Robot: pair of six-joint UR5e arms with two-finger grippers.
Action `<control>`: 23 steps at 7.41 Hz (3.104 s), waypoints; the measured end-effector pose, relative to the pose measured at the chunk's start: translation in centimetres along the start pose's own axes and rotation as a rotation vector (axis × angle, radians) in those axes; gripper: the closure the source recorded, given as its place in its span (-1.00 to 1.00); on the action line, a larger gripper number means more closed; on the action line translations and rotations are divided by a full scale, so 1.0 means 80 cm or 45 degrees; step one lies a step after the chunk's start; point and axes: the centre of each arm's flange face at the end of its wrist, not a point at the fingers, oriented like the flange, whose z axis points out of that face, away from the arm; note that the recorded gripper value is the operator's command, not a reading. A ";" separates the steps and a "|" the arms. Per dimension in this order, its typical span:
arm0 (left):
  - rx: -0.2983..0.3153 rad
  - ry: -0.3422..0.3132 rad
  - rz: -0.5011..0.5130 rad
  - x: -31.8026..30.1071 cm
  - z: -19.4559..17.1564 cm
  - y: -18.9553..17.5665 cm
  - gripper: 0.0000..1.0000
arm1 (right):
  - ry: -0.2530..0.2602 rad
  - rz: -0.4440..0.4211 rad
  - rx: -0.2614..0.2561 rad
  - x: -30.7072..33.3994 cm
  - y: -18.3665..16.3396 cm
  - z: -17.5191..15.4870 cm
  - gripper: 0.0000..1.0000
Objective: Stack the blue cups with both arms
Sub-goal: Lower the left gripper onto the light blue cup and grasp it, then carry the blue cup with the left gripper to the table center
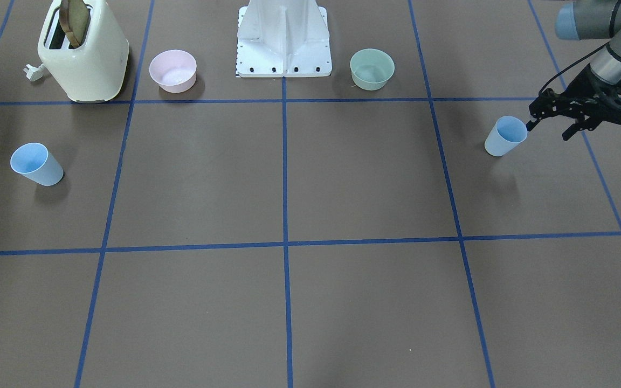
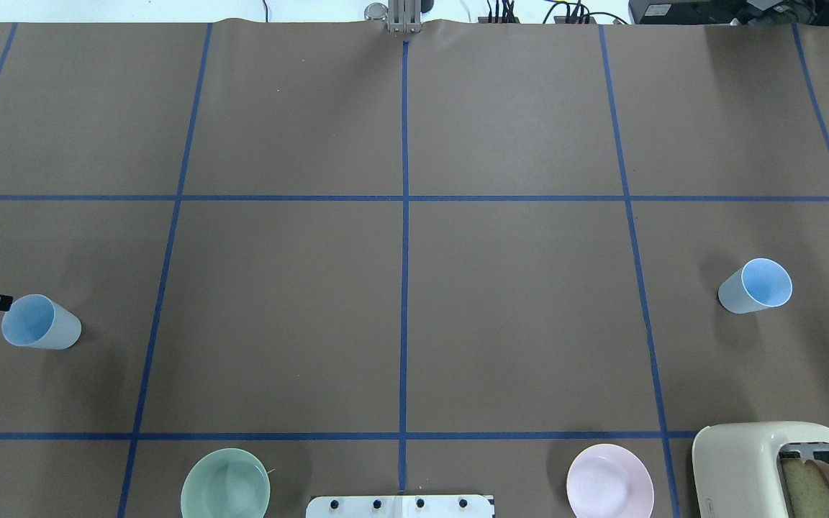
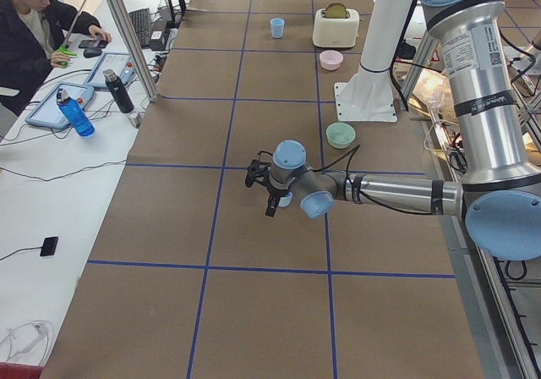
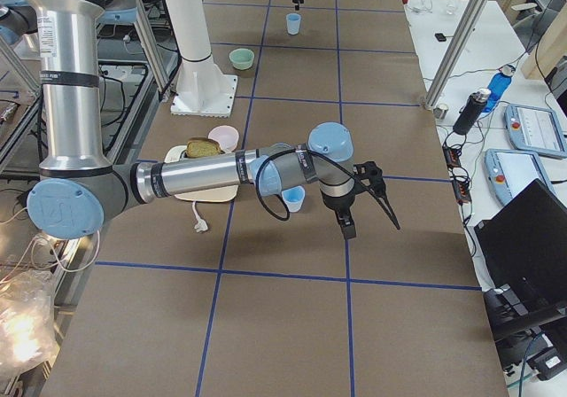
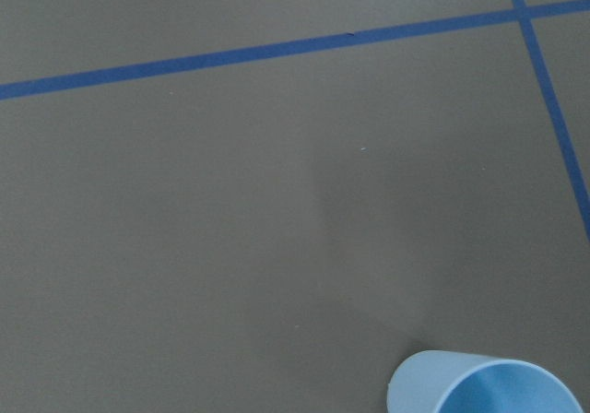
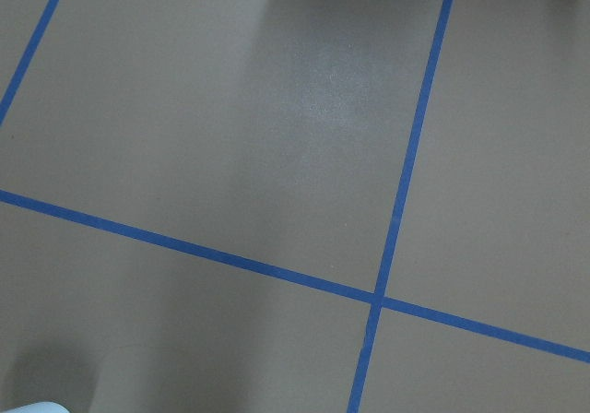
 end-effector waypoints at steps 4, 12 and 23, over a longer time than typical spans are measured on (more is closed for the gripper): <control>-0.033 -0.015 0.045 0.019 0.020 0.018 1.00 | 0.002 0.004 -0.005 0.002 0.004 0.002 -1.00; -0.024 -0.003 -0.042 0.200 -0.018 -0.181 1.00 | 0.000 0.007 -0.009 0.002 0.005 0.003 -1.00; -0.087 -0.101 -0.267 0.679 0.104 -0.249 1.00 | -0.003 0.026 -0.019 0.005 0.006 0.008 -1.00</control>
